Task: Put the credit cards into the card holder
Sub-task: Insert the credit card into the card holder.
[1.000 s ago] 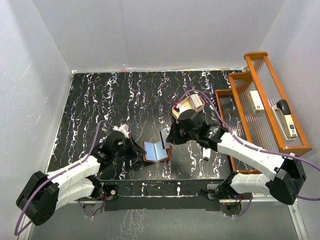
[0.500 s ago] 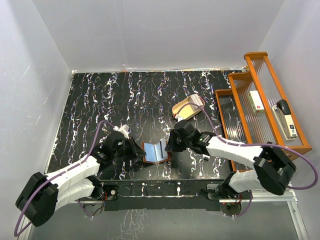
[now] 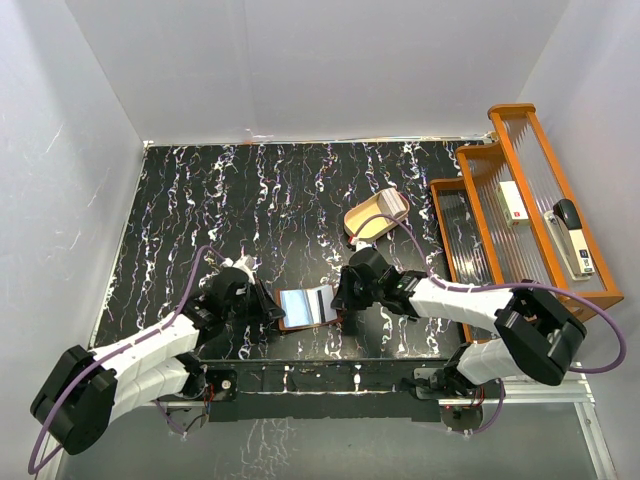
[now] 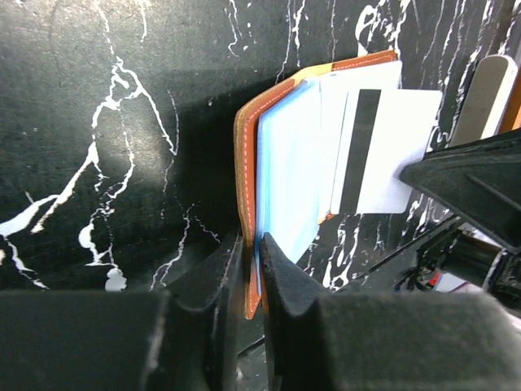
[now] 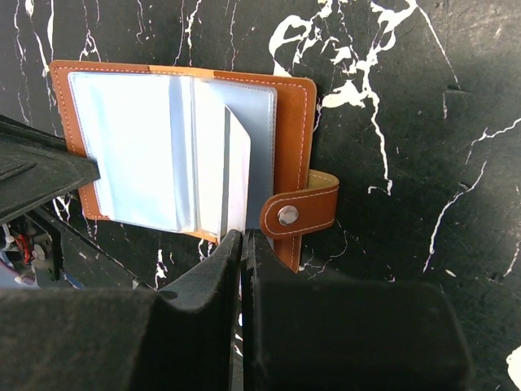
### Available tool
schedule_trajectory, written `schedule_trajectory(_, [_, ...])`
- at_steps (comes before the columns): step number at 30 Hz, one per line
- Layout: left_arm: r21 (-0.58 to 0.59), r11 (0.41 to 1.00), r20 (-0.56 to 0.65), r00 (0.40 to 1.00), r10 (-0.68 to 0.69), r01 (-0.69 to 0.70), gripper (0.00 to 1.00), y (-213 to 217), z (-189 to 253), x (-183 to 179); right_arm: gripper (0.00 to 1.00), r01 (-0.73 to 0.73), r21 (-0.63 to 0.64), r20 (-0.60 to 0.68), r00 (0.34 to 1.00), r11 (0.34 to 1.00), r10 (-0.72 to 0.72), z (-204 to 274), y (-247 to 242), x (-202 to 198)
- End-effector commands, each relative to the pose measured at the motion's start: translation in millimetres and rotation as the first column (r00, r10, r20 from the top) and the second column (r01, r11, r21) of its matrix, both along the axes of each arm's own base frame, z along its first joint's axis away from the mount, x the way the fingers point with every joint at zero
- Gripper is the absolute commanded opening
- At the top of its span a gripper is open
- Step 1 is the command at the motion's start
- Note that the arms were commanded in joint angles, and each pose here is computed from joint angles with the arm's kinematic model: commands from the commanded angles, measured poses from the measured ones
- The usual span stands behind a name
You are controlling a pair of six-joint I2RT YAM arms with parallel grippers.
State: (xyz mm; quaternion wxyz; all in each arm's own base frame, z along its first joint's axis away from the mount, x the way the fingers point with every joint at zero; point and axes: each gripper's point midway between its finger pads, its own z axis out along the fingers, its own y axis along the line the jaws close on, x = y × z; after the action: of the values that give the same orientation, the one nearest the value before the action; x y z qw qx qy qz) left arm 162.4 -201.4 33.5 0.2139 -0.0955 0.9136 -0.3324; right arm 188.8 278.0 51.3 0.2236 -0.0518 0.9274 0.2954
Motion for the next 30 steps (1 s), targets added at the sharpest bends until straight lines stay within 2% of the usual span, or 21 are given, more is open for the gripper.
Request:
schedule_trajectory(1, [0.064,0.998,-0.012,1.0,0.011,-0.011,0.17,10.9,-10.1,-3.7,0.0,0.01,-0.019,0.061,0.998,1.0,-0.009,-3.0,-1.6,10.7])
schedule_trajectory(3, [0.058,0.998,-0.01,1.0,0.011,-0.01,0.16,9.5,-9.7,-2.9,0.0,0.012,-0.033,0.063,0.998,0.999,-0.01,-2.6,-2.4,12.8])
schedule_trajectory(5, [0.053,0.999,-0.01,1.0,0.005,-0.004,0.06,7.9,-9.6,-2.6,0.0,0.018,-0.042,0.062,0.998,0.999,-0.016,-4.7,-4.4,13.2])
schedule_trajectory(7, [0.057,0.998,-0.015,1.0,0.0,0.001,0.0,7.4,-9.7,-2.7,0.0,0.025,-0.055,0.06,0.998,0.998,-0.022,-8.4,-8.2,12.4])
schedule_trajectory(13, [0.08,0.997,-0.032,0.999,-0.008,0.011,0.0,9.6,-15.1,-4.8,0.0,0.005,-0.024,0.068,0.998,1.0,-0.003,-1.2,-6.4,8.9])
schedule_trajectory(21, [0.098,0.993,-0.051,0.997,-0.057,0.062,0.0,6.3,-17.5,-7.0,0.0,-0.058,0.22,0.07,0.997,0.974,0.044,56.1,34.4,6.5])
schedule_trajectory(30, [0.076,0.994,-0.048,0.996,-0.077,0.08,0.0,2.1,-15.4,-7.8,0.0,-0.076,0.22,0.017,0.997,0.973,0.074,34.6,41.8,2.6])
